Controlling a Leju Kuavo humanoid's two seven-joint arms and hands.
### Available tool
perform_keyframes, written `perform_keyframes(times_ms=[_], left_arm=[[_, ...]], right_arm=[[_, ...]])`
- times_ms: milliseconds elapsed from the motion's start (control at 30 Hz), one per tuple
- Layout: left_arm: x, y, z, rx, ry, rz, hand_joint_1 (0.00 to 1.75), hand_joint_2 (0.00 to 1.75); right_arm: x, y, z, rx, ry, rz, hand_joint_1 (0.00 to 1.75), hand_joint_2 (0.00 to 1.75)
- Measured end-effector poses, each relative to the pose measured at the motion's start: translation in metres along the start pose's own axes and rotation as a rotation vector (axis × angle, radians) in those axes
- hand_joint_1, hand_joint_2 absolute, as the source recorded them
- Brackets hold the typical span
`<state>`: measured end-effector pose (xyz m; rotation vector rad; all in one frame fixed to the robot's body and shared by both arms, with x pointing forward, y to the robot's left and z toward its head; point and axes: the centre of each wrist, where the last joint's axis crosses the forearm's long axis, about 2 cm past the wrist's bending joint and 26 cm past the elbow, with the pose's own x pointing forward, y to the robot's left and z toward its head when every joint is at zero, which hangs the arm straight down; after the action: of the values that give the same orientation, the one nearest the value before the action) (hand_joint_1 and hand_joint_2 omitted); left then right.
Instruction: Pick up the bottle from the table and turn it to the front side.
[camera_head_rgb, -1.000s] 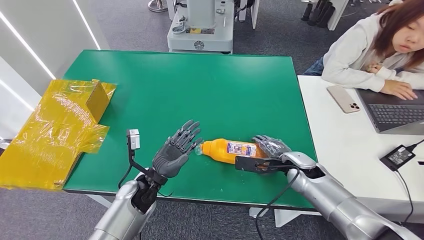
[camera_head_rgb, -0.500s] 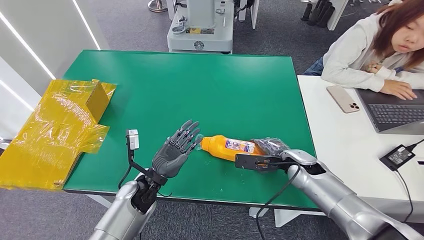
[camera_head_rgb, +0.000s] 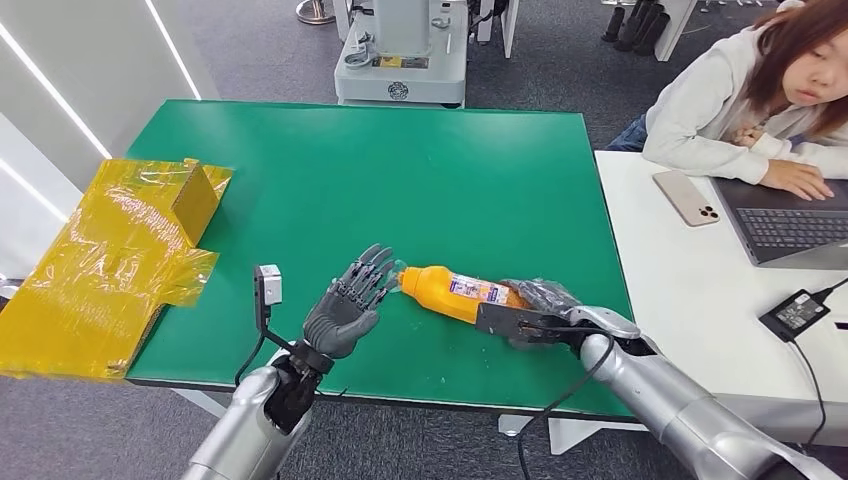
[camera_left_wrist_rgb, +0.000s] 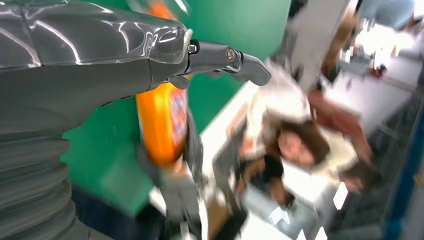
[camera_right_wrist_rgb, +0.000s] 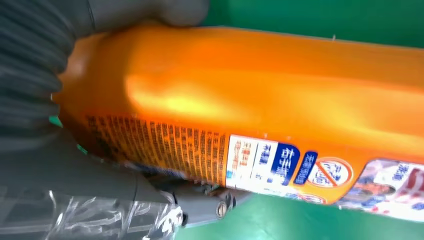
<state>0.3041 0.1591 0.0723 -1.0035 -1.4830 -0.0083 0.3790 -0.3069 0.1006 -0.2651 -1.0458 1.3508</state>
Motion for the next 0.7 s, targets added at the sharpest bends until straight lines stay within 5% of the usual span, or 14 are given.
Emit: perform_keyframes(times_ms=[200, 433, 567, 700], left_arm=[[0.005, 0.006, 0.008, 0.277, -0.078, -0.426, 0.00, 1.75], [0.034, 0.009, 0.016, 0.617, -0.395, -1.026, 0.00, 1.75], [0.040, 0.006, 0.027, 0.699, -0.465, -0.989, 0.00, 1.75], [0.037, -0.001, 0.033, 0.579, -0.328, -0.676, 0.00, 1.75]], right_arm=[[0.020, 0.065, 0.012, -0.170, -0.330, -0.612, 1.75, 1.75], [0.075, 0.150, 0.041, -0.251, -0.460, -0.875, 1.75, 1.75], [0.091, 0.165, 0.050, -0.219, -0.484, -0.921, 1.75, 1.75], [0.095, 0.161, 0.048, -0.204, -0.508, -0.905, 1.75, 1.75]])
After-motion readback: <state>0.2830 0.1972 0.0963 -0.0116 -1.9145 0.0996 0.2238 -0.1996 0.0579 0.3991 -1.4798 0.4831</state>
